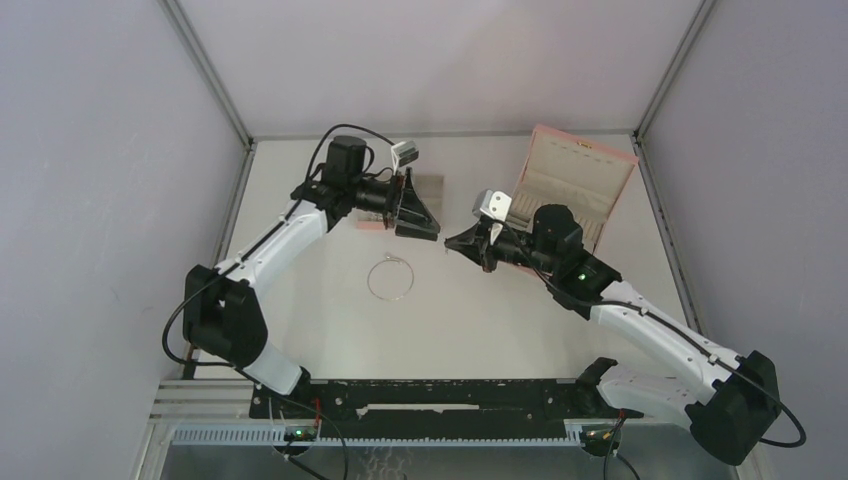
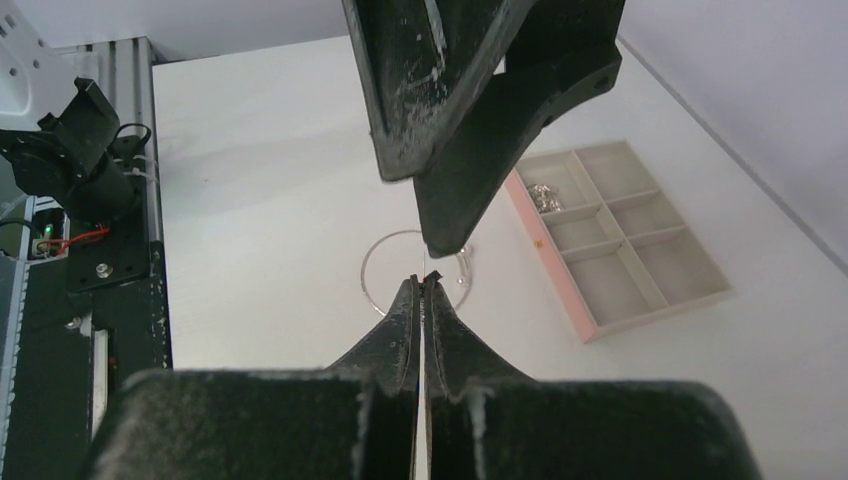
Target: Organize the mixed jewelry
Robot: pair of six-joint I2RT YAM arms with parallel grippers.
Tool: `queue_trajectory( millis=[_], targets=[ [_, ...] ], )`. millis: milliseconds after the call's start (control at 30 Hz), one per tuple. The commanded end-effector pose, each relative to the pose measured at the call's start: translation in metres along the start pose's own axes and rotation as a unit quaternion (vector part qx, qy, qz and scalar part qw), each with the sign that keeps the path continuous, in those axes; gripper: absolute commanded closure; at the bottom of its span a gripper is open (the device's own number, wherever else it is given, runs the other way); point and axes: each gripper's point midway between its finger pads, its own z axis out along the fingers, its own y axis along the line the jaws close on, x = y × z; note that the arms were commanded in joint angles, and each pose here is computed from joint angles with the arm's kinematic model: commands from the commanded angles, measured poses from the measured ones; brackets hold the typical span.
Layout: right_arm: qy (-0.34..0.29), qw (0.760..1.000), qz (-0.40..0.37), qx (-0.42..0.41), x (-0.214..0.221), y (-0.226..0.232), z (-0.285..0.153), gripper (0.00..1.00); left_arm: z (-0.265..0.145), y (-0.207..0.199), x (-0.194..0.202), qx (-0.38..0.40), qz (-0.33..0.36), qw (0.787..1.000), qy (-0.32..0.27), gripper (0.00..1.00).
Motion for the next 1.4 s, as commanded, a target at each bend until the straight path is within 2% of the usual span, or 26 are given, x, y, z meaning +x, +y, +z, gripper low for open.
queue_trajectory(
  millis=[0,100,233,333,433,533,633,900,1100,1367],
  targets=[
    [-0.005,1.0,-0.02,0.023,-0.01,-0.011,-0.012,1.0,-0.013,-0.021,-0.009,0.003,0.05,0.998,-0.023,0.31],
    [0.011,0.998,-0.013,0.065,-0.004,-0.03,-0.026,1.0,-0.022,-0.016,-0.014,-0.01,0.048,0.998,-0.043,0.29],
    [0.064,0.99,0.012,0.125,0.009,-0.054,-0.062,1.0,-0.035,-0.006,-0.022,-0.042,0.041,0.995,-0.081,0.28],
    [0.124,0.979,0.025,0.161,0.018,-0.069,-0.09,1.0,-0.042,0.008,-0.029,-0.095,0.048,0.988,-0.113,0.27],
    [0.207,0.956,0.053,0.2,0.034,-0.083,-0.118,1.0,-0.05,0.022,-0.04,-0.159,0.061,0.974,-0.153,0.27],
    [0.293,0.924,0.095,0.228,0.057,-0.095,-0.142,1.0,-0.06,0.032,-0.047,-0.21,0.072,0.958,-0.18,0.28],
    [0.336,0.896,0.122,0.263,0.065,-0.113,-0.159,1.0,-0.068,0.045,-0.05,-0.25,0.071,0.945,-0.197,0.28],
    [0.435,0.854,0.166,0.233,0.086,-0.138,-0.172,1.0,-0.084,0.067,-0.048,-0.314,0.075,0.919,-0.226,0.28],
    [0.463,0.852,0.167,0.178,0.109,-0.145,-0.168,1.0,-0.084,0.073,-0.042,-0.317,0.087,0.92,-0.214,0.28],
    [0.505,0.825,0.185,0.175,0.135,-0.158,-0.172,1.0,-0.082,0.073,-0.038,-0.31,0.102,0.924,-0.201,0.28]
  ],
)
